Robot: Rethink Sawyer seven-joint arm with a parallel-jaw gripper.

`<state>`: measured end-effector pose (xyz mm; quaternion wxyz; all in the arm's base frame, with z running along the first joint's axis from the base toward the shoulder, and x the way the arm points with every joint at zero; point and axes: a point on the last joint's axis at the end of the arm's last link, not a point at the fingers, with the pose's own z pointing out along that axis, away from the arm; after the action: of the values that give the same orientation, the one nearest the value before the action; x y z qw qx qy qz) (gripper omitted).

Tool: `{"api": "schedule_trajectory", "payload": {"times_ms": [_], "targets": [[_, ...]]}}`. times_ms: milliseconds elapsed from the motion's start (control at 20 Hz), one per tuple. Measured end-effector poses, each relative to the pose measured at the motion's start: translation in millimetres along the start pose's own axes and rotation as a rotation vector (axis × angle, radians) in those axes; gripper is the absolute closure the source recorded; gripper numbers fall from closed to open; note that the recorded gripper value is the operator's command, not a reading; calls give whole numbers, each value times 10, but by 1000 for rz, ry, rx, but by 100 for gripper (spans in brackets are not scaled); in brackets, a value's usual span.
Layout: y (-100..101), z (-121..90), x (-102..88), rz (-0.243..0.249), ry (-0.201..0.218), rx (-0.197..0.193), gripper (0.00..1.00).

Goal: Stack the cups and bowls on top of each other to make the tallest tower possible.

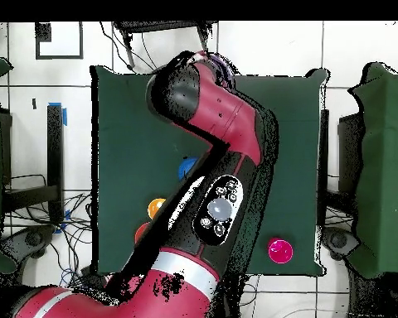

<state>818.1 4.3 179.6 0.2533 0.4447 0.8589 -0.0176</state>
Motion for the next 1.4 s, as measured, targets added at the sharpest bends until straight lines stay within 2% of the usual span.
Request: {"api": "schedule_trajectory", "payload": {"times_ms": [250,650,1400], "targets": [[-108,-48,139,36,25,14,0],[-105,-146,383,46,33,12,0],[-5,-71,488,108,34,-31,0]]}}
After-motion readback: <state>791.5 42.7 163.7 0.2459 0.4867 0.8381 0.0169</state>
